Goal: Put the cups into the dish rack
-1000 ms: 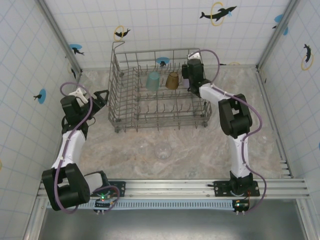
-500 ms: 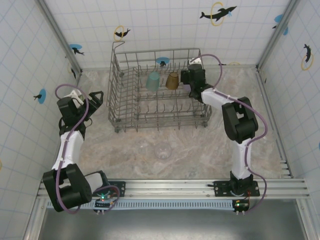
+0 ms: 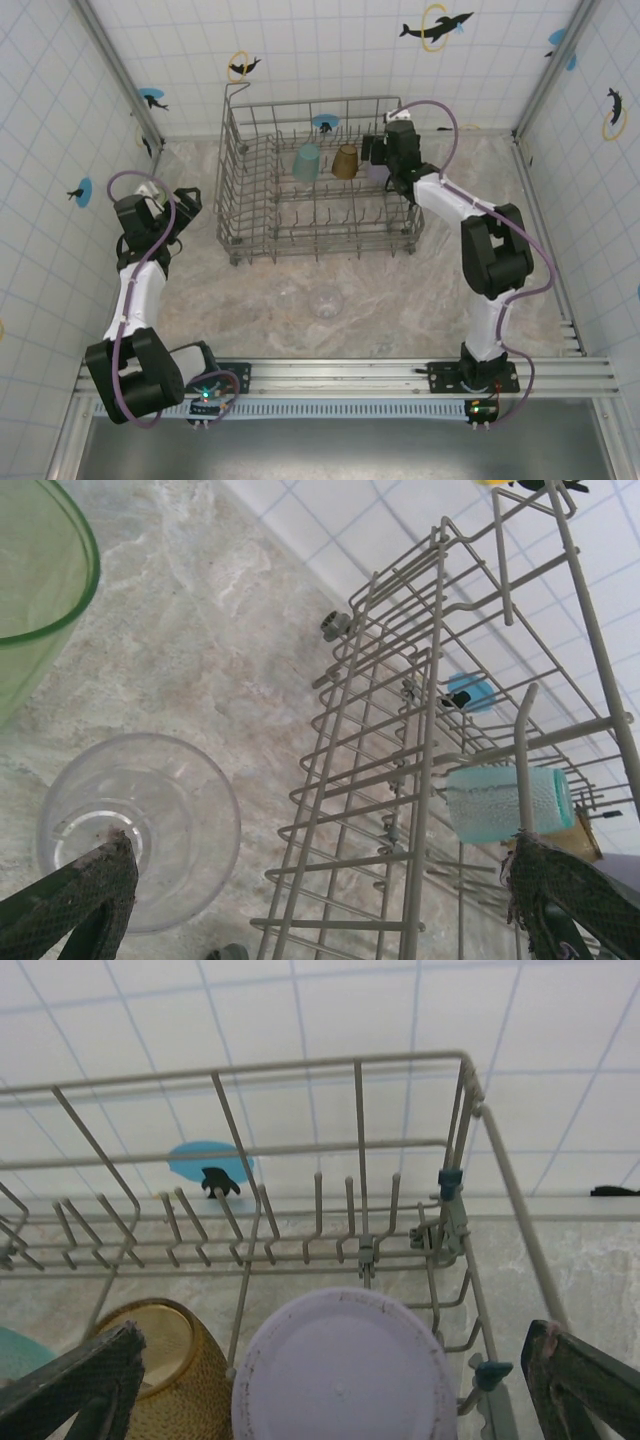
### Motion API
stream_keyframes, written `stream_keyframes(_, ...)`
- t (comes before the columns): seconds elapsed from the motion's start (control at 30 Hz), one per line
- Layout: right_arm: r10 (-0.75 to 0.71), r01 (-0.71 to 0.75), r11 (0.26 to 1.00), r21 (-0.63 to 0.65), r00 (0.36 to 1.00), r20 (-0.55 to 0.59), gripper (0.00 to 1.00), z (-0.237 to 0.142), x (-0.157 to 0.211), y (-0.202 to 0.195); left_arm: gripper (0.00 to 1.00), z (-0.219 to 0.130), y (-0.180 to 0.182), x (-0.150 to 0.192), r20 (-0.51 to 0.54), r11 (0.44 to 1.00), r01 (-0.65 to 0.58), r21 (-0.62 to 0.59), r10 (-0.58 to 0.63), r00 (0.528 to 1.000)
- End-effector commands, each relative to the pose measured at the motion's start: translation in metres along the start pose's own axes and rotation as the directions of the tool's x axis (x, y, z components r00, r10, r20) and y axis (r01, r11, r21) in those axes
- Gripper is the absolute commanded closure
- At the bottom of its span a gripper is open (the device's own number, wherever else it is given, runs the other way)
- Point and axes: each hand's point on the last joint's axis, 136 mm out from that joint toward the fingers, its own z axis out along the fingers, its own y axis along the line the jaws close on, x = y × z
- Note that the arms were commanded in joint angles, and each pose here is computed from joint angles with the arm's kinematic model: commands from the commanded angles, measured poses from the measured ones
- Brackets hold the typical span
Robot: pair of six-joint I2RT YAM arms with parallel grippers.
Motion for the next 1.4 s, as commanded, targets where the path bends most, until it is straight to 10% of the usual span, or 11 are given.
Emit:
stream_keyframes(0.0, 0.019, -0.018, 1.0, -0.022, 1.0, 0.011, 0.0, -0.016, -0.01, 0.0, 0.03, -0.006, -0.001, -0.013, 0.032, 0.999, -0.039, -0.031, 0.04, 0.999)
stream_keyframes(1.37, 0.085, -0.096, 0.969, -0.23, 0.995, -0.055, 0.0, -0.161, 0.015, 0.024, 0.03, -0.012, 0.062, -0.032, 0.104, 0.919, 0.015, -0.395, 0.028, 0.994)
